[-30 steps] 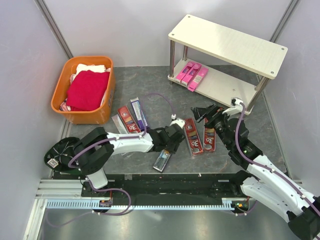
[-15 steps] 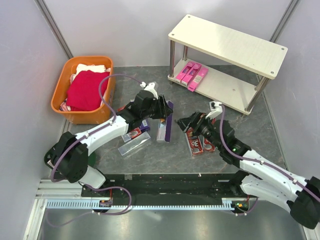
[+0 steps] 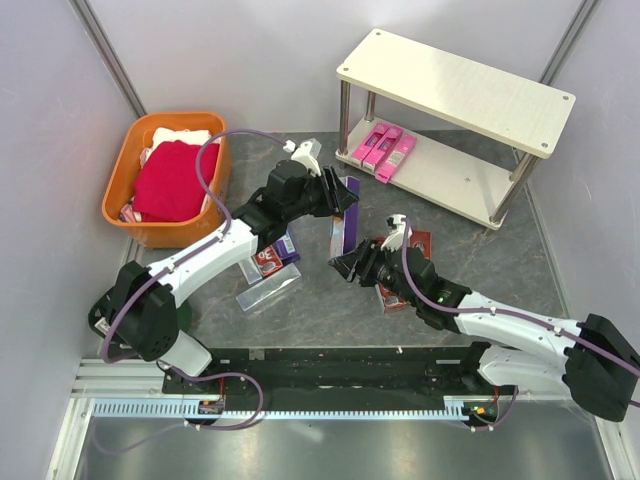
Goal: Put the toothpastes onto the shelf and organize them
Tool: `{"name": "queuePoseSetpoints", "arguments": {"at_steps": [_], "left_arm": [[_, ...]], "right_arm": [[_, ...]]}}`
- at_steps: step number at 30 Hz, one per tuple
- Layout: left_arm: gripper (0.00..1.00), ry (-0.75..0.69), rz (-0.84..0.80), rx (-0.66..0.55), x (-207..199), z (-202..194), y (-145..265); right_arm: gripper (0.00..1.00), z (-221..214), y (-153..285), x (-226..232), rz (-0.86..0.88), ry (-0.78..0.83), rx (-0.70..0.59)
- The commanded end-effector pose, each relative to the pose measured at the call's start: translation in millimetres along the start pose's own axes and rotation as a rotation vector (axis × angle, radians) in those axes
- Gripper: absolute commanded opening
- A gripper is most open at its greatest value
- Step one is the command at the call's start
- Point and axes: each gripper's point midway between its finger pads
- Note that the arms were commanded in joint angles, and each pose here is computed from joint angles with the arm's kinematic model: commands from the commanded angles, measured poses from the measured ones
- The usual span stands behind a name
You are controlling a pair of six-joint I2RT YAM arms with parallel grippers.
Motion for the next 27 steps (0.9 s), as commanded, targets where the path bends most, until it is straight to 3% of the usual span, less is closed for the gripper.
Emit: {"name": "queuePoseSetpoints", "arguments": {"at_steps": [1,6,8,11,15,18,19,23,27], "left_arm": [[0.46,0.019,-0.083,-0.026,-26.6,13.8,2.2],[0.46,0.026,-0.089,-0.005,-26.7,9.8,-2.2],[0.46,0.033,-0.107,-0.003,-30.8,10.3,-2.6],[0.46,0.036,-0.111,0.000,-31.2,9.6,-3.0],[0.48,0.034,-0.106,-0.004,-30.1,9.7,-1.3],[0.52,0.022,-0.075,-0.019,-21.6,10.0,3.4],[0.54,0.019,-0.068,-0.023,-19.0,11.3,4.9],[0.79,0.007,-0.031,-0.049,-5.7,21.1,17.4],[0.94,-0.017,0.062,-0.071,22.5,27.5,32.5]], "right_arm": [[0.68,38.3,5.2,11.3,0.002,-0.022,-0.135],[0.82,46.0,1.6,7.9,-0.046,0.021,-0.148],[0.82,45.4,-1.8,8.1,-0.053,0.029,-0.140],[0.71,42.3,-6.9,7.7,-0.051,0.026,-0.135],[0.37,41.4,-7.0,4.0,-0.063,0.026,-0.140],[0.27,41.5,-4.0,4.9,-0.058,0.031,-0.137],[0.26,41.8,-3.1,5.0,-0.058,0.031,-0.137],[0.25,42.1,0.7,3.4,-0.059,0.028,-0.142],[0.25,40.5,2.5,3.1,-0.055,0.021,-0.139]]}}
Point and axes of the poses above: each gripper's point midway between its finger pads, its own y axis back along the fingers, its own x axis along the line the jaws close on, z = x × y, and after that the axes turned 10 degrees about y, right-handed
